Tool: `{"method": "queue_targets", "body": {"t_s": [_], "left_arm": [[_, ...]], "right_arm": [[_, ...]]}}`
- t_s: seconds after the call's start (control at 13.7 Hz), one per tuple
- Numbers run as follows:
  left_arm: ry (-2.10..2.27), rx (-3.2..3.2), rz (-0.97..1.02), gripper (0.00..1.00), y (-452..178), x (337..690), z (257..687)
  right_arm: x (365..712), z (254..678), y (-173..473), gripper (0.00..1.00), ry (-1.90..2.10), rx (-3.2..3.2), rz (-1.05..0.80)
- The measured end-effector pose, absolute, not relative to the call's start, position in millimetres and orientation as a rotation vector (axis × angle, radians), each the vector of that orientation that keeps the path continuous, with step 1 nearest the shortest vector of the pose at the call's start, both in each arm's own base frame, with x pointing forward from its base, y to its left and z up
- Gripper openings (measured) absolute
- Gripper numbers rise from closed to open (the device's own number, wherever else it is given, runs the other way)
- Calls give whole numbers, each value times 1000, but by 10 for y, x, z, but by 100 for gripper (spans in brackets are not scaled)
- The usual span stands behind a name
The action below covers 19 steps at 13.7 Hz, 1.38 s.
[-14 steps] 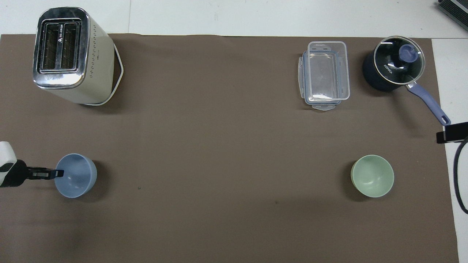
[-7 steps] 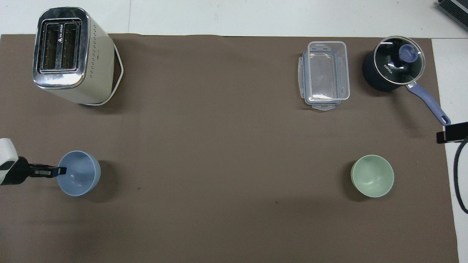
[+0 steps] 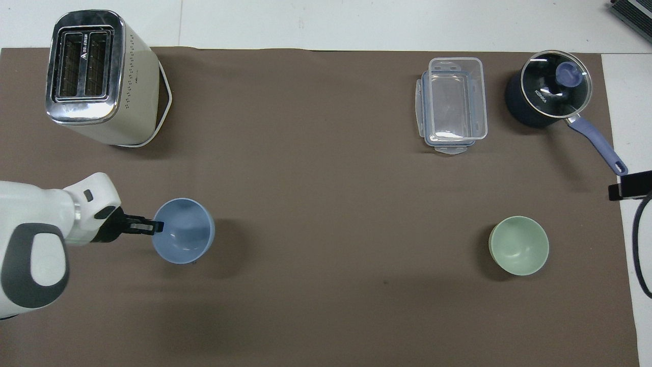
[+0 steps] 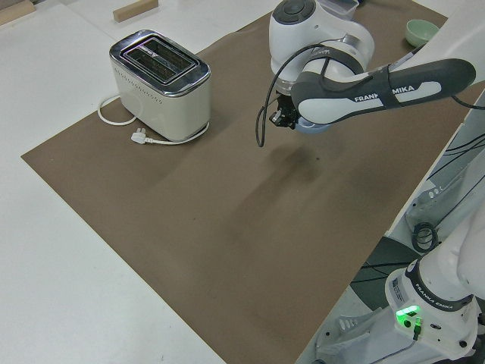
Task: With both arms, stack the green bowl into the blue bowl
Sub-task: 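Slide the blue bowl with the left gripper toward the table center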
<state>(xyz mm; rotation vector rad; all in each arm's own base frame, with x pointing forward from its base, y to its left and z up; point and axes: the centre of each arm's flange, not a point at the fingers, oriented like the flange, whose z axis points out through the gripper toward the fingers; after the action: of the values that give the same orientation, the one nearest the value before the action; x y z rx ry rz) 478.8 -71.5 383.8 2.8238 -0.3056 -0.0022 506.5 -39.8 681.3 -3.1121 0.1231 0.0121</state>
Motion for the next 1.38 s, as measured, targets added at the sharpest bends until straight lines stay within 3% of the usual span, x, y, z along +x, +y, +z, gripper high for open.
{"method": "queue_targets", "body": {"t_s": [0.51,0.8,1.09,1.38], "left_arm": [[-180,2863,41,4,-2768,4466,3351],[-88,2852,12,4,-3457,4434,3331],[-19,2849,-2,6,-3694,4539,3251],[24,2849,3,48,-3650,4601,3260]], "right_arm": [[5062,6807,-404,100,125,-3112,17],[5061,6807,-405,100,125,-3112,17],[5061,6807,-405,100,125,-3112,17],[5061,6807,-405,100,125,-3112,17]]}}
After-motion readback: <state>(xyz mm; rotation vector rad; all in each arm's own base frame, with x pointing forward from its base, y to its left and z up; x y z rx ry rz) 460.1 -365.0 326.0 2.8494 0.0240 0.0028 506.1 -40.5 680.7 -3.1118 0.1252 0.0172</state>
